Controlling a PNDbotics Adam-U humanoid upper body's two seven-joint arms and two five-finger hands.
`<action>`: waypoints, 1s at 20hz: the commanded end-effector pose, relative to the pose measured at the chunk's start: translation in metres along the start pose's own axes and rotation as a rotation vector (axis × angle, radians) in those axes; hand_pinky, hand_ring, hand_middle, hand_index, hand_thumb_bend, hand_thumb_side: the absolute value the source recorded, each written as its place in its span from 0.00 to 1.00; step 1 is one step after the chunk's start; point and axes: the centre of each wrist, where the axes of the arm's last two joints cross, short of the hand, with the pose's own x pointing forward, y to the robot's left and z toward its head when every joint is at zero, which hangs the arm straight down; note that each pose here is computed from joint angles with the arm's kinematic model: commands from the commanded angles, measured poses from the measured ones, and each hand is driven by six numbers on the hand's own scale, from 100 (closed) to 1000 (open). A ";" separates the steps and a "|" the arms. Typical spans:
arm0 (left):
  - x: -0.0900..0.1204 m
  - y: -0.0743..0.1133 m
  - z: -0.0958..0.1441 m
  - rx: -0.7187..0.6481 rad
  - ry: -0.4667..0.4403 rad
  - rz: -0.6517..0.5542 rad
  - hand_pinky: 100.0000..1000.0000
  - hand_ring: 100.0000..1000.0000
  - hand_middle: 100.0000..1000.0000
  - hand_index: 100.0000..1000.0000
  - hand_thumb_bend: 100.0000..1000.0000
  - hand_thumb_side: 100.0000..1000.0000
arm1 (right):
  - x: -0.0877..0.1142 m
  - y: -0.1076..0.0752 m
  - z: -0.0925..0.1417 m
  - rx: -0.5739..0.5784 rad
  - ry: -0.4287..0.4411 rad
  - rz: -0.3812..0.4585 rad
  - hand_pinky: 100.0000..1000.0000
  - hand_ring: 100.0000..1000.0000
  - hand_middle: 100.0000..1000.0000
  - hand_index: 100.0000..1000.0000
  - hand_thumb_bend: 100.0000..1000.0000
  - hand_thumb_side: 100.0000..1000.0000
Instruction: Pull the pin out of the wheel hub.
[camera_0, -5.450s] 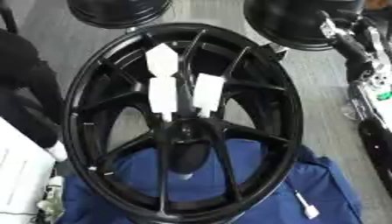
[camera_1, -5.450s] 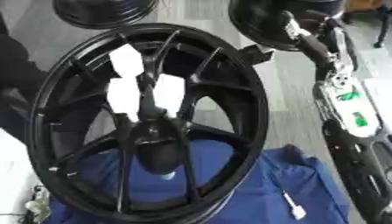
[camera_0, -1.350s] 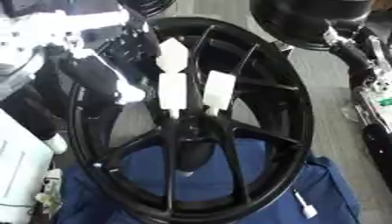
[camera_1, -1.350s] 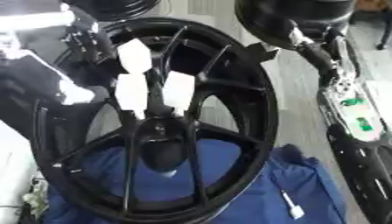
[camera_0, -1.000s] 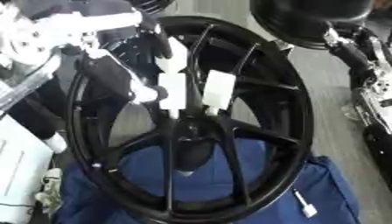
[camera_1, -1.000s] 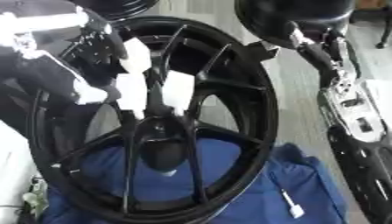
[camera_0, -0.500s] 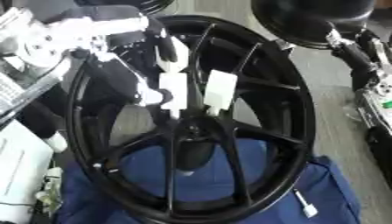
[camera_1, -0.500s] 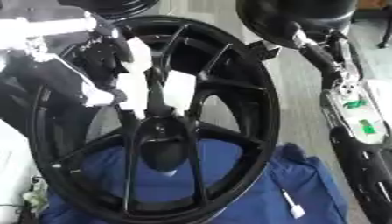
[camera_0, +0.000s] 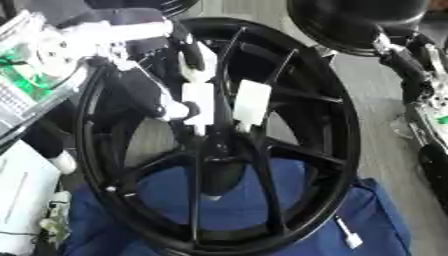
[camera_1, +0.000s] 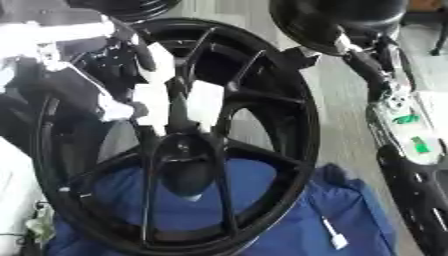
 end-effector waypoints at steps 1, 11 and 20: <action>0.002 0.005 0.001 -0.082 0.074 0.040 0.66 0.71 0.72 0.70 0.34 0.01 | 0.010 -0.004 -0.004 -0.002 -0.028 0.002 0.79 0.64 0.64 0.74 0.45 0.28; 0.002 0.003 -0.002 -0.095 0.072 0.039 0.65 0.66 0.67 0.69 0.32 0.02 | 0.009 -0.004 -0.004 0.002 -0.024 0.000 0.79 0.64 0.64 0.74 0.45 0.28; 0.007 0.004 0.002 -0.108 0.051 0.038 0.65 0.64 0.64 0.68 0.31 0.02 | 0.007 -0.005 -0.004 0.002 -0.020 0.002 0.79 0.64 0.64 0.74 0.44 0.29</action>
